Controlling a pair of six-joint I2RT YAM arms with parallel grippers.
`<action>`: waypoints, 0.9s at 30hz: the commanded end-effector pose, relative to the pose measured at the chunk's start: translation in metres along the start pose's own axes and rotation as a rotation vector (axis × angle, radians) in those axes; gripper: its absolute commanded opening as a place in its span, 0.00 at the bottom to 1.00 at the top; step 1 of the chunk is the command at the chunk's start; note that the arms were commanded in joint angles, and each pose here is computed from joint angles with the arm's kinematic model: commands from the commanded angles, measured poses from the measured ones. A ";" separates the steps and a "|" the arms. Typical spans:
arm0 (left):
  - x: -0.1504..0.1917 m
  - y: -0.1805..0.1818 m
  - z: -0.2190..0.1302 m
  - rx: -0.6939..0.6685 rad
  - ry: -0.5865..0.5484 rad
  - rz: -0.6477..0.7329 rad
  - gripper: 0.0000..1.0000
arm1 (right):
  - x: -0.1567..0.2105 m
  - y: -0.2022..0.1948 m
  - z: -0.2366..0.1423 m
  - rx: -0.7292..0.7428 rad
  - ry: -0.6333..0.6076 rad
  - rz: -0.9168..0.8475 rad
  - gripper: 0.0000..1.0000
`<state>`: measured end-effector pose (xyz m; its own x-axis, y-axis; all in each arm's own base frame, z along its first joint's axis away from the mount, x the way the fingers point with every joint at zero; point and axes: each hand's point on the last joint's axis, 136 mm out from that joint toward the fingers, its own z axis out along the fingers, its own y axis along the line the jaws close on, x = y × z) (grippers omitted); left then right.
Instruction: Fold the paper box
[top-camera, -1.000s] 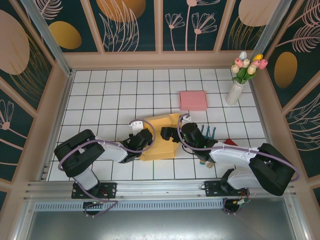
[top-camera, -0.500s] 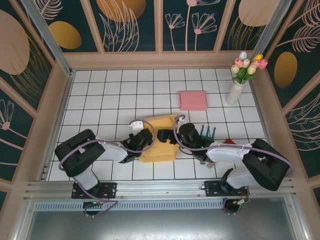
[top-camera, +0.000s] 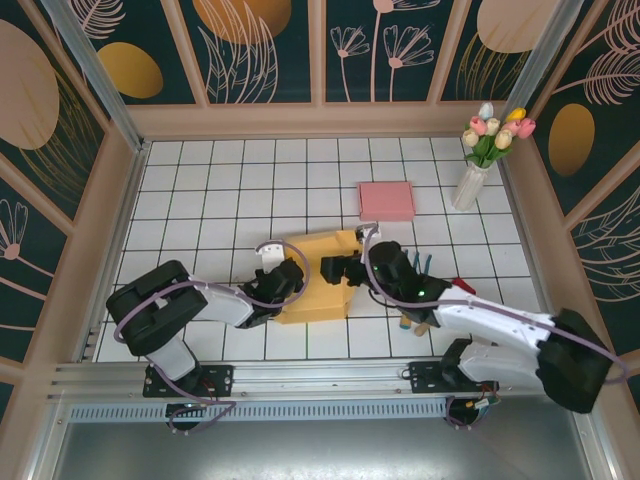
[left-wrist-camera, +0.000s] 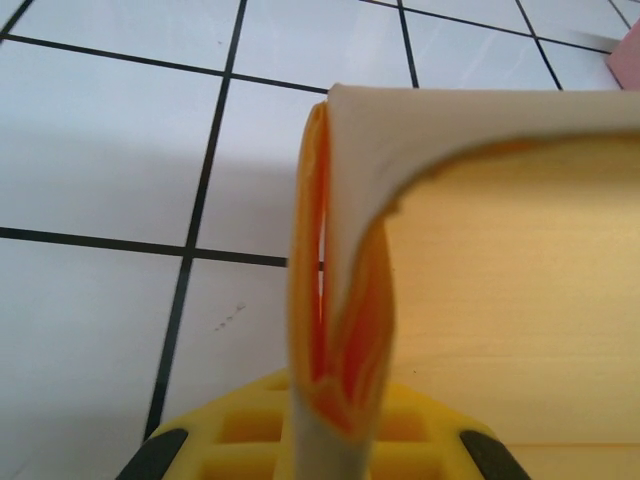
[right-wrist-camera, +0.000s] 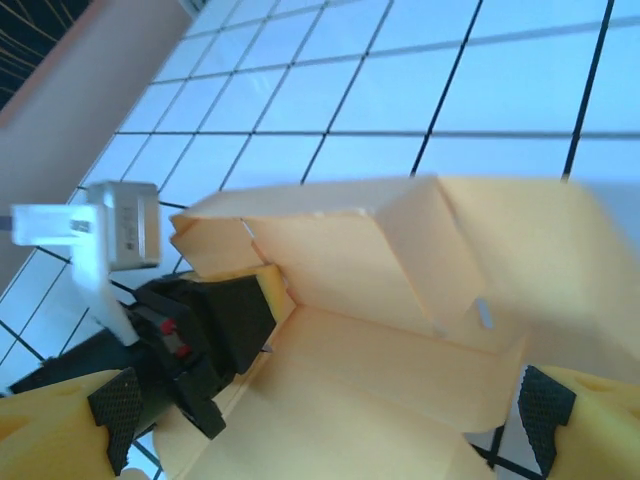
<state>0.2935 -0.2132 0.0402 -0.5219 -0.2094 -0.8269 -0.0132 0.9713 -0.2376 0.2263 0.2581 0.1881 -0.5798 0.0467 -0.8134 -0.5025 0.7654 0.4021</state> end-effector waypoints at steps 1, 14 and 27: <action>0.000 0.013 -0.007 -0.034 -0.002 0.049 0.02 | 0.000 -0.005 -0.024 0.031 0.040 -0.207 0.99; -0.021 0.025 -0.034 0.017 -0.073 0.027 0.03 | -0.033 0.018 -0.031 -0.281 0.167 -0.505 0.92; -0.040 0.011 -0.070 0.225 -0.118 0.002 0.05 | -0.042 -0.035 -0.020 -0.253 0.212 -0.668 0.88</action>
<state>0.2581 -0.1814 0.0982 -0.4338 -0.2386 -0.8688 0.1291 0.9379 -0.3220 0.2618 0.2093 0.2094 -0.2807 -0.4977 -0.8207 -0.8593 0.5112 -0.0162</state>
